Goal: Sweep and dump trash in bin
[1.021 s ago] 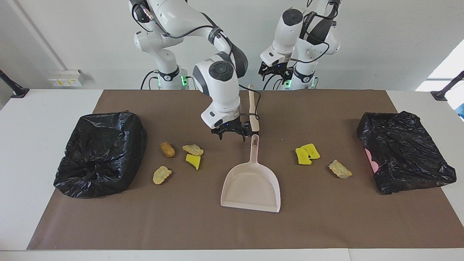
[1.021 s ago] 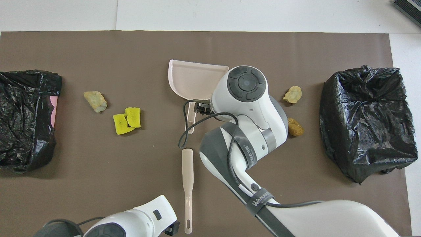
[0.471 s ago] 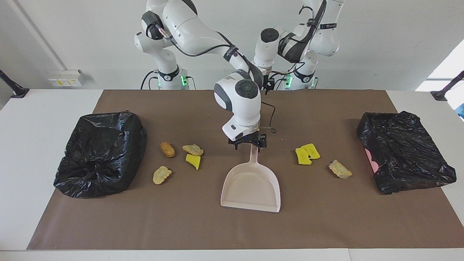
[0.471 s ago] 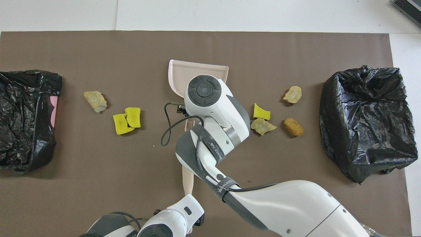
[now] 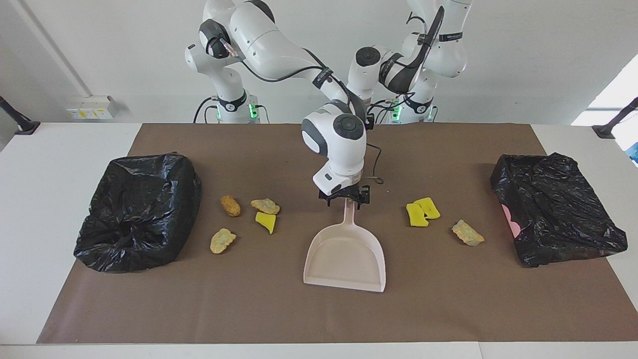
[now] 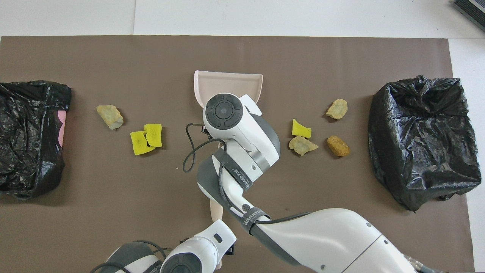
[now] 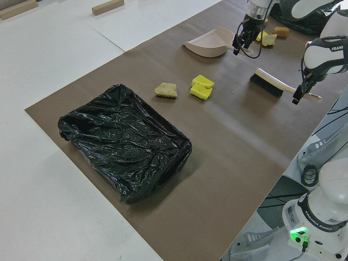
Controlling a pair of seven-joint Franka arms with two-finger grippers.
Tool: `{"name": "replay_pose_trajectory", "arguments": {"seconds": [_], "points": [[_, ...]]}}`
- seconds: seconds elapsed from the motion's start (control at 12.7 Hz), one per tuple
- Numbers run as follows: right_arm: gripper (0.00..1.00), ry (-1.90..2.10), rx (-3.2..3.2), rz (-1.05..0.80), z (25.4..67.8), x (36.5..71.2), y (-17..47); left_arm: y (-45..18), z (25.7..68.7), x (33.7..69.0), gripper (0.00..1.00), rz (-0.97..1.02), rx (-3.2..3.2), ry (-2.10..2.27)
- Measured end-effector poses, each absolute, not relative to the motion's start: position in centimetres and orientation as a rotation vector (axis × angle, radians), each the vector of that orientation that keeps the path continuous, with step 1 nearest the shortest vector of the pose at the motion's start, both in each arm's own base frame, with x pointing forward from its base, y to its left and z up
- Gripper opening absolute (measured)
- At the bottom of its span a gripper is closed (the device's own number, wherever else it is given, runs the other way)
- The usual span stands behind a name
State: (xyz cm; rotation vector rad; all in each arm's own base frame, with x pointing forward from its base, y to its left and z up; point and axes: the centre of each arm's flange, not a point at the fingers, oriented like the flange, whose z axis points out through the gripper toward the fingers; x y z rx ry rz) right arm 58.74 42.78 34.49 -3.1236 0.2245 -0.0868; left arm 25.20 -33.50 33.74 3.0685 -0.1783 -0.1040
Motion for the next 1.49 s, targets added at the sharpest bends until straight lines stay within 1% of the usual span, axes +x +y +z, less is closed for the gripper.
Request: {"name": "replay_pose_trajectory", "arguments": {"seconds": [0.08, 0.16, 0.31, 0.47, 0.63, 0.79, 0.94, 1.1, 1.26, 1.41, 1.49], "points": [[0.45, 0.215, -3.131, -0.102, 34.6, 58.8, 42.8, -33.5, 33.8, 25.2, 0.63, -0.104, 3.068, -0.182], [0.33, 0.212, -3.132, -0.111, 34.7, 58.9, 42.8, -33.6, 33.8, 25.2, 0.52, -0.105, 3.068, -0.190], [0.33, 0.227, -3.124, -0.129, 35.4, 59.4, 42.5, -33.6, 33.9, 25.0, 0.27, -0.144, 3.081, -0.253], [0.33, 0.248, -3.110, -0.157, 36.7, 60.3, 41.7, -33.5, 34.4, 25.1, 0.26, -0.205, 3.096, -0.322], [0.33, 0.236, -3.096, -0.195, 38.9, 61.3, 40.2, -33.0, 34.9, 25.8, 0.26, -0.245, 3.102, -0.333], [0.33, 0.169, -3.099, -0.209, 41.9, 62.0, 37.9, -32.0, 35.5, 27.0, 0.26, -0.309, 3.116, -0.321], [0.33, 0.006, -3.133, -0.174, 44.4, 62.0, 35.5, -29.9, 36.5, 28.9, 0.26, -0.361, 3.123, -0.272], [0.33, -0.169, -3.140, -0.105, 46.0, 61.8, 33.7, -26.2, 38.5, 32.3, 0.26, -0.362, 3.103, -0.207], [0.33, -0.366, -3.136, -0.021, 46.8, 61.2, 32.6, -20.9, 42.5, 36.6, 0.26, -0.361, 3.070, -0.174], [0.33, -0.626, -3.113, 0.074, 46.8, 60.1, 32.4, -15.2, 46.3, 40.8, 0.26, -0.277, 3.090, -0.188], [0.33, -0.770, -3.084, 0.110, 46.5, 59.3, 32.5, -12.5, 47.2, 42.7, 0.26, -0.239, 3.118, -0.210]]}}
